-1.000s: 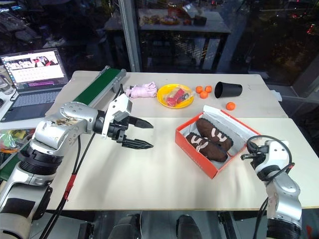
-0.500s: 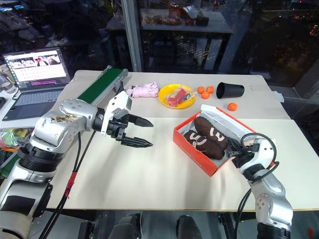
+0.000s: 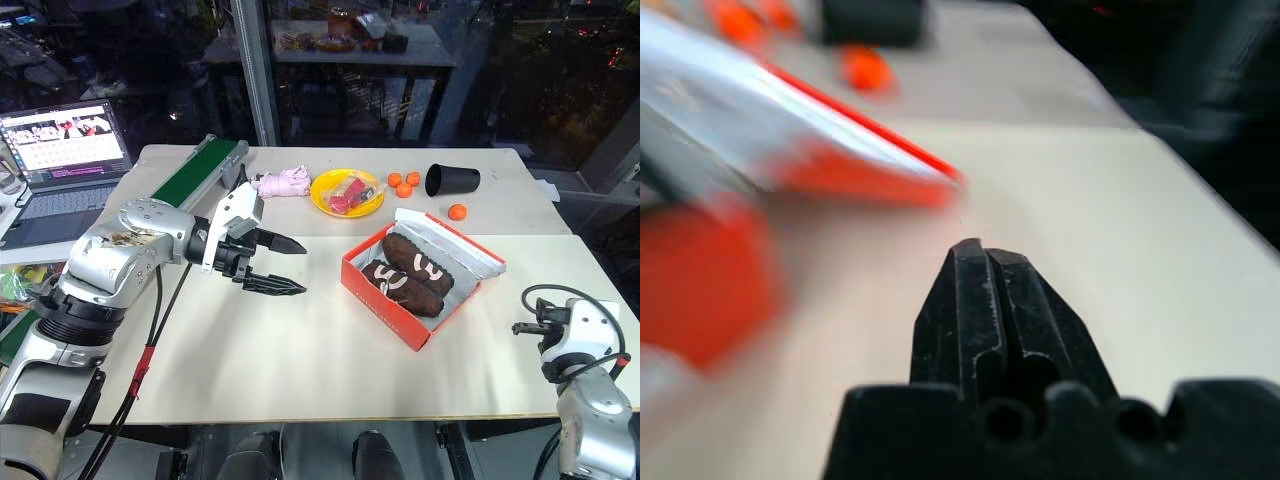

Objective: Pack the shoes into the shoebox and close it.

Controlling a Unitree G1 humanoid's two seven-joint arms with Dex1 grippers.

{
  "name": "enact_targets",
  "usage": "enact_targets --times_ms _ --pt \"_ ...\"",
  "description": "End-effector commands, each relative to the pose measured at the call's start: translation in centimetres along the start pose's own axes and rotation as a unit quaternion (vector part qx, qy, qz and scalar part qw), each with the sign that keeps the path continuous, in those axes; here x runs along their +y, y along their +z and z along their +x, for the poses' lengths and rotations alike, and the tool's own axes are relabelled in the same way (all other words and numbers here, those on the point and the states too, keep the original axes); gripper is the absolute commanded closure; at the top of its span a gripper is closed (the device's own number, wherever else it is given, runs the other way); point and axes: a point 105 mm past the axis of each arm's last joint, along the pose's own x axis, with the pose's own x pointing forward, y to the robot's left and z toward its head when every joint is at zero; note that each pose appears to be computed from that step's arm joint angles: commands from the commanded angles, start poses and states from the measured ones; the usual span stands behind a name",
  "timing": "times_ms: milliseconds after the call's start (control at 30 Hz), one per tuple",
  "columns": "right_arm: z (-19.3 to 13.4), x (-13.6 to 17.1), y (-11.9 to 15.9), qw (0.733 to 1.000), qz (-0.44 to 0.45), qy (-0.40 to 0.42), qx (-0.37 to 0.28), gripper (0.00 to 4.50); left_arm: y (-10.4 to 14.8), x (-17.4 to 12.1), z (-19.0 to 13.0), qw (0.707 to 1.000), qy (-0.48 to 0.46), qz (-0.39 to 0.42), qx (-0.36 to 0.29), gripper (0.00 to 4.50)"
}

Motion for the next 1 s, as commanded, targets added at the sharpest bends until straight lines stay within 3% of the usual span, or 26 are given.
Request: enact_targets --times_ms 33,633,833,1000 --pt "1.2 0.3 2.0 0.998 -0.016 -0.007 -0.059 4.48 1.0 0.1 -0.4 1.000 0.007 0.023 -0.004 0.52" --pt "3.7 7.0 1.2 0.993 0.022 0.080 -0.082 4.48 1.0 -0.3 -1.1 1.000 0.018 0.019 0.004 0.52" --pt "4.2 11.4 1.3 0.982 0.047 0.162 -0.081 4.48 1.0 -0.2 -1.1 1.000 0.019 0.019 0.005 0.52" --pt "2.7 16.2 1.5 0.955 0.069 0.280 -0.067 4.48 1.1 -0.1 -0.9 1.000 0.020 0.021 0.002 0.52"
